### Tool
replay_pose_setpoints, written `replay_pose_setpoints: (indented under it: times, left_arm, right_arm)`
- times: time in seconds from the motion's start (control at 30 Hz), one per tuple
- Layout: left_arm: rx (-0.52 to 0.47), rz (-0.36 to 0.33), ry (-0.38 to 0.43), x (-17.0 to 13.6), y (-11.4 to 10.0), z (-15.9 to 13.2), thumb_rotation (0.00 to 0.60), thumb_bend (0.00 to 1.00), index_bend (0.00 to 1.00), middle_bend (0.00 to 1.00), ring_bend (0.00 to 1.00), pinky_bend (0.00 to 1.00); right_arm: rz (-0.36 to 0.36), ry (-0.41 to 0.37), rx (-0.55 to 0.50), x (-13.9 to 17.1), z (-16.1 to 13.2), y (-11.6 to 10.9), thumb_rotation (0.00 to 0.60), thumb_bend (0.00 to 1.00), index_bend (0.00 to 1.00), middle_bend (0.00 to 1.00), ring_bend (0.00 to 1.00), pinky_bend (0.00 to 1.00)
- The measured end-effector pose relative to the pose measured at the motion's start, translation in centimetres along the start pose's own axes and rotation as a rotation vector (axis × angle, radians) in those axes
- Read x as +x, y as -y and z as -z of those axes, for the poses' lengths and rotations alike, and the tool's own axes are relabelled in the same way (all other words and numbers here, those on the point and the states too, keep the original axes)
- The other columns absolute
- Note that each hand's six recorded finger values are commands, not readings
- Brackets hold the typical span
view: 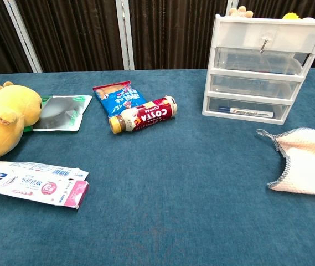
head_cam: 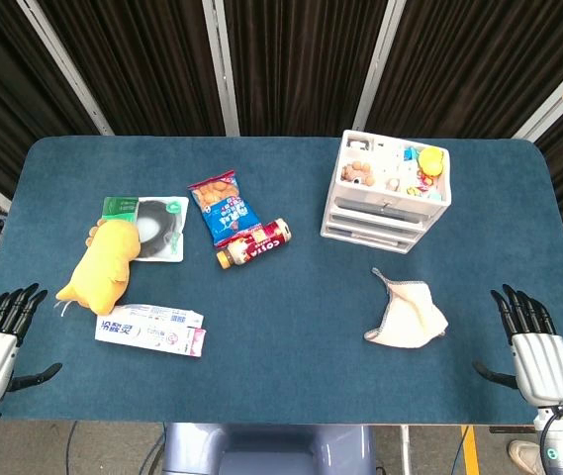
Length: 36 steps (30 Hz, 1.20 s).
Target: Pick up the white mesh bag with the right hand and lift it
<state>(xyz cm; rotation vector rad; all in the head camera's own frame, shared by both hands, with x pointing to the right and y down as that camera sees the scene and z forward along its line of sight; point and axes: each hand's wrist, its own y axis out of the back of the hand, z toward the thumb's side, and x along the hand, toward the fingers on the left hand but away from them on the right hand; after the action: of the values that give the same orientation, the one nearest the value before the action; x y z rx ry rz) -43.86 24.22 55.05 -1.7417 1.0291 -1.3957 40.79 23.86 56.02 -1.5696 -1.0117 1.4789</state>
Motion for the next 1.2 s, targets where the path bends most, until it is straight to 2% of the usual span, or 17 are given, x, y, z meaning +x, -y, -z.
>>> replay_pose_setpoints:
  times: [0.2,0.4,0.53,0.63,0.9,1.07,1.2]
  left_arm:
    - [-0.002,-0.005,-0.005,-0.1,-0.1,0.1,0.6,0.0,0.0,0.0,0.0,0.0]
    - [-0.008,0.002,-0.01,0.1,0.0,0.1,0.6,0.0,0.0,0.0,0.0,0.0]
    - [-0.013,0.009,-0.011,0.1,0.1,0.1,0.6,0.0,0.0,0.0,0.0,0.0]
    - [-0.022,0.013,-0.016,0.1,0.0,0.3,0.6,0.0,0.0,0.0,0.0,0.0]
    - [-0.04,0.025,-0.019,0.1,-0.1,0.4,0.6,0.0,0.0,0.0,0.0,0.0]
    - [-0.048,0.034,-0.023,0.2,-0.1,0.5,0.6,0.0,0.0,0.0,0.0,0.0]
    - [-0.05,0.039,-0.027,0.3,0.0,0.6,0.6,0.0,0.0,0.0,0.0,0.0]
  right_arm:
    - [-0.027,-0.007,-0.028,-0.2,-1.0,0.5,0.6,0.01,0.02,0.0,0.0,0.13]
    - [-0.105,0.021,-0.118,-0.8,-2.7,1.3,0.6,0.01,0.03,0.0,0.0,0.13]
    - [-0.141,0.029,-0.112,-1.9,-3.9,2.0,0.6,0.01,0.04,0.0,0.0,0.13]
    - [-0.171,0.033,-0.116,-3.1,-5.1,3.1,0.6,0.01,0.05,0.0,0.0,0.13]
    - [-0.256,0.122,-0.095,-6.3,-6.7,8.0,0.6,0.01,0.06,0.0,0.0,0.13]
    - [-0.267,0.157,-0.069,-8.1,-6.8,9.9,0.6,0.01,0.08,0.01,0.0,0.14]
    - [-0.277,0.172,-0.082,-8.7,-7.0,10.4,0.6,0.01,0.09,0.02,0.0,0.14]
